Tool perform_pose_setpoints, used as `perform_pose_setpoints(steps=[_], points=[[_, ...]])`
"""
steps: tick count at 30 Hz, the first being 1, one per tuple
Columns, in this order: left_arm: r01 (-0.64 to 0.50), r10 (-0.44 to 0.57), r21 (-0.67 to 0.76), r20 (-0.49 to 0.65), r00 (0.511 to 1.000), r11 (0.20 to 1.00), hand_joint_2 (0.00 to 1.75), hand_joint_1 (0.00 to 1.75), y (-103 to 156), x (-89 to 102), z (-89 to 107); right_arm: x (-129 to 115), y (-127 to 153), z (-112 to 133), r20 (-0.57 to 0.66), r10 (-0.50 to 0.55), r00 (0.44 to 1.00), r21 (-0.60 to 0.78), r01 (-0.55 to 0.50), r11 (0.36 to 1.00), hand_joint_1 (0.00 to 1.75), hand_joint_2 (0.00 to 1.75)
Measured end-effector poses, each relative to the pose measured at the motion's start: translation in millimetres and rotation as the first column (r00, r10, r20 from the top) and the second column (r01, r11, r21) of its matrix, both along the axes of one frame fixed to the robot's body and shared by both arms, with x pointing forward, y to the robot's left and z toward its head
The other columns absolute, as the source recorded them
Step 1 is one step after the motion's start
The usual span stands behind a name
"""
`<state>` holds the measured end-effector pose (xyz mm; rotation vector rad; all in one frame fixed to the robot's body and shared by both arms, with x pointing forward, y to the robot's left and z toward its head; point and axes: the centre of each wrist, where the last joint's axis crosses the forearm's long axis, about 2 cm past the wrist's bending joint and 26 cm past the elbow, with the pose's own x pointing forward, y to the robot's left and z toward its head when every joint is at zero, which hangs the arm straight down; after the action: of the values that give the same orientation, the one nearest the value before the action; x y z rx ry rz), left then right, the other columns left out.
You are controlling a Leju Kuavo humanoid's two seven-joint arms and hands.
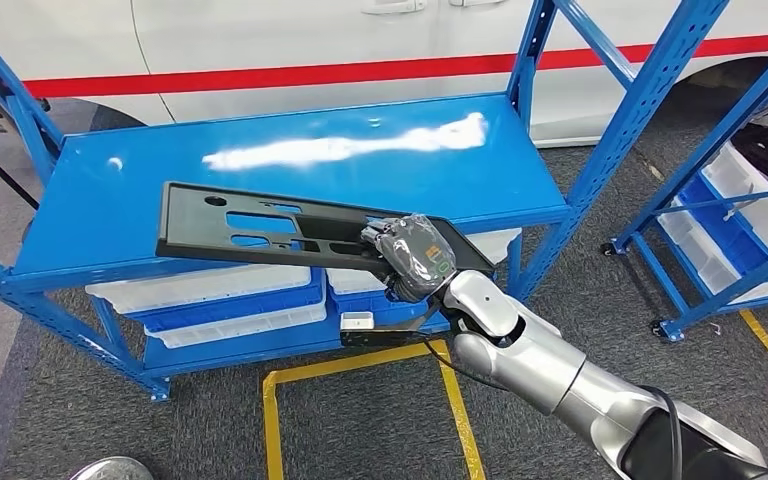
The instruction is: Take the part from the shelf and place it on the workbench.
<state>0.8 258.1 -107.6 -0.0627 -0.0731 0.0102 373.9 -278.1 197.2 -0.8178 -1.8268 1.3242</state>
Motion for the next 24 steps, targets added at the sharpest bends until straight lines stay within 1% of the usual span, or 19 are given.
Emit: perform_pose_setpoints(steps=[15,19,24], points=[[0.001,-0.001,-0.01,0.01,1.0,1.0,1.75,0.0,-1.5,1.4,2.7,0.9,-4.5,-0.4,-0.021,-0.004,1.0,-0.005,0.004,1.0,1.75,1.75],[0.01,-0.01,-0.017,0.015,1.0,1.0,1.75,0.0,-2.9,0.9,5.2,3.8,-5.0,4.0,-0.014,-0.007,1.0,-0.006,0.007,1.0,1.75,1.75],[0.004,-0.004,-0.024,0.016,1.0,1.0,1.75,0.0,-3.3,-0.9,8.6,4.8,-4.2,3.2,-0.032,-0.014,0.999,-0.006,0.014,1.0,1.75,1.75]])
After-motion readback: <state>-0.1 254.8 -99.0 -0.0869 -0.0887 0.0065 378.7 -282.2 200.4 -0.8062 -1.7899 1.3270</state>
